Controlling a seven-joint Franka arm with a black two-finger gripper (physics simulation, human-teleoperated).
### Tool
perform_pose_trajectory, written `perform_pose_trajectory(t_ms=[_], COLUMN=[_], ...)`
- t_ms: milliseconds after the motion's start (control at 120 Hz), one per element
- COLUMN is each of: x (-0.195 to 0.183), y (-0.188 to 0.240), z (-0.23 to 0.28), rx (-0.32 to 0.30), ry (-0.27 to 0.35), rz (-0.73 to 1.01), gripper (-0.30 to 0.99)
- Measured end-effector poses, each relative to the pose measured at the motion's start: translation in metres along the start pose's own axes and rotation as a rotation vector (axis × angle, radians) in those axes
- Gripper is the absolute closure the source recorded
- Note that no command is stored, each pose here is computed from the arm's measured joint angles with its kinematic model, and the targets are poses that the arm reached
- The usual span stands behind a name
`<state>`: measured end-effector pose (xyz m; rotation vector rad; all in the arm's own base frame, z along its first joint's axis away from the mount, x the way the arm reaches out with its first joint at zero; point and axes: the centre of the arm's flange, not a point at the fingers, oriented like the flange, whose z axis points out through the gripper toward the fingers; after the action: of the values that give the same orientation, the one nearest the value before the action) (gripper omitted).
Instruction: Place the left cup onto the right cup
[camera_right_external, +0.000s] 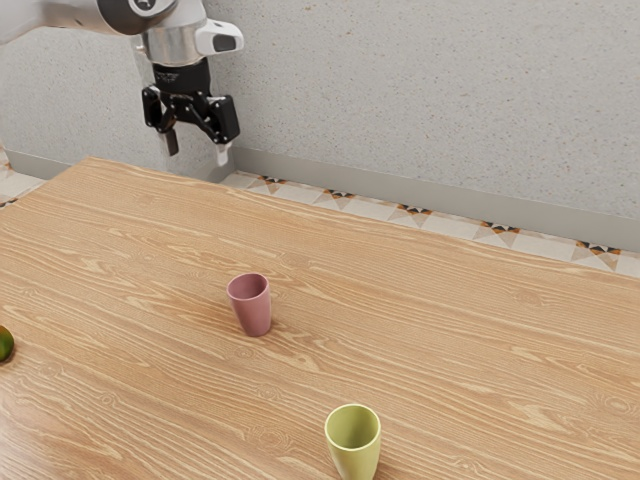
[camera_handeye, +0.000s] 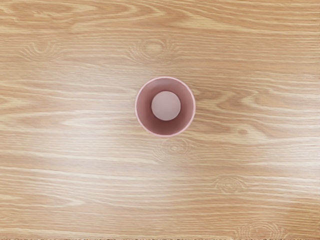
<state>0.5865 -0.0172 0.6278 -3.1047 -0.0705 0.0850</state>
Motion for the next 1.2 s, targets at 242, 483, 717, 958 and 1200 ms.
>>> perform_pose_trajectory(t_ms=[242,483,717,958,1200], x=[0.015,0.058,0.085,0.081,0.073], y=[0.015,0.036,0.055,0.056,0.053], z=[0.033,0.122,0.174,0.225,0.256], rx=[-0.024,-0.02,-0.027,-0.036,-0.052], ry=[-0.061,-0.105,-0.098,-0.106,-0.098], rz=[0.011,0.026,0.043,0.034,0.019], gripper=[0.0,0.0,0.0,0.0,0.0])
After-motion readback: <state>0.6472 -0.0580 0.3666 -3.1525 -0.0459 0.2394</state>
